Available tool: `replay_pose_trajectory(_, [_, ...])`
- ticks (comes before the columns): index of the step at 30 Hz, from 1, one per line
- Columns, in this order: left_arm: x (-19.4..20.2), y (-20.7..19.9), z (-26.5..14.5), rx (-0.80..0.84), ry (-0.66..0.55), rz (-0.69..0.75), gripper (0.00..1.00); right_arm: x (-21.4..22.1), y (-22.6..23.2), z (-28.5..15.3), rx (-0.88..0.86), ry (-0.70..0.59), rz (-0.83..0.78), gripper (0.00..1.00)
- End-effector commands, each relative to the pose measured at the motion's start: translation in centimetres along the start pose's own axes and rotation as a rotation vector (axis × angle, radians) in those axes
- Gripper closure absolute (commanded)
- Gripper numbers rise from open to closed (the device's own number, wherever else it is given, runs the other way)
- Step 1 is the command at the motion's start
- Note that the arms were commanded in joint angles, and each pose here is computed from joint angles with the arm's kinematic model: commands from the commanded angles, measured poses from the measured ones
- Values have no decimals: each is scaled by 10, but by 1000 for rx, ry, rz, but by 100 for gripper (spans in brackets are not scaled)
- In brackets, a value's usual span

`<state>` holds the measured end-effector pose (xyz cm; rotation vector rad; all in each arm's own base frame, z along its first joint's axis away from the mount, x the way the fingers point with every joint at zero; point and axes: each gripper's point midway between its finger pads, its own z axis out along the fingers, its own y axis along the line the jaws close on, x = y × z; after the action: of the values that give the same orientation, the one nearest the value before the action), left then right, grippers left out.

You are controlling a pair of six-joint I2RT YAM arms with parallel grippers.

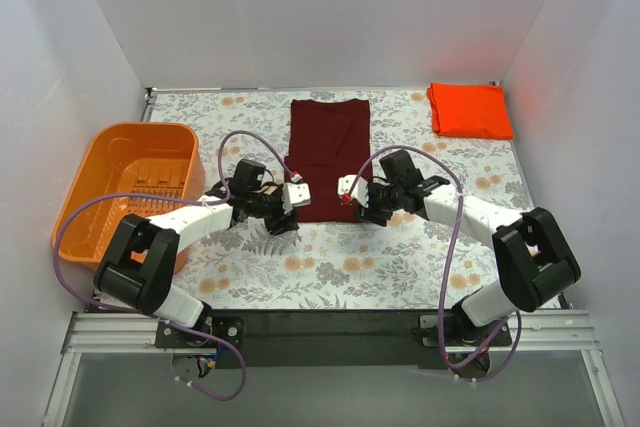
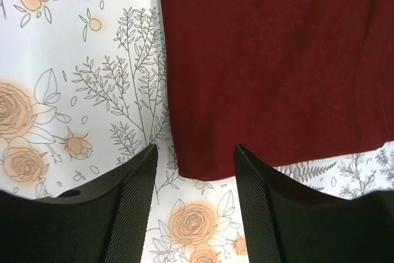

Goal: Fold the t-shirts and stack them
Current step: Fold the tshirt

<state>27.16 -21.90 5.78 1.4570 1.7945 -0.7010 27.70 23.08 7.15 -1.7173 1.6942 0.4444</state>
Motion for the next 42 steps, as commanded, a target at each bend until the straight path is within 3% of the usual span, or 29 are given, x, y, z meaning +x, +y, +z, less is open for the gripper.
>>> replay_pose_trajectory(1, [-20, 23, 3, -86, -40, 256, 54, -2, -15, 9, 65, 4, -125, 42])
replay_pose_trajectory(10, [24, 24, 24, -73, 67, 277, 55, 36, 4, 34, 10, 83, -126, 43])
replay_pose_trajectory(15, [41, 18, 28, -45, 109, 268, 61, 52, 9, 40, 0, 123, -133, 48])
replay_pose_trajectory(16, [43, 18, 28, -43, 118, 258, 66, 53, 11, 41, -5, 127, -132, 51])
replay_pose_trajectory(18, [44, 16, 28, -29, 129, 239, 78, 55, 10, 42, -6, 138, -127, 74])
replay_pose_trajectory(19, [43, 16, 27, -31, 129, 222, 89, 56, 10, 41, -2, 140, -126, 92])
replay_pose_trajectory(20, [39, 15, 25, -26, 123, 216, 94, 52, 8, 38, 8, 134, -131, 99])
replay_pose_trajectory(22, [26, 20, 20, -42, 102, 222, 100, 47, 6, 31, 16, 130, -133, 99])
replay_pose_trajectory(31, [-80, 56, -23, -114, -39, 227, 100, -34, -66, -35, 163, 12, -137, 99])
replay_pose_trajectory(38, [-108, 80, -43, -170, -16, 254, 100, -65, -97, -67, 190, 28, -220, 99])
replay_pose_trajectory(42, [-105, 64, -45, -117, -26, 251, 100, -65, -85, -67, 135, 24, -198, 99])
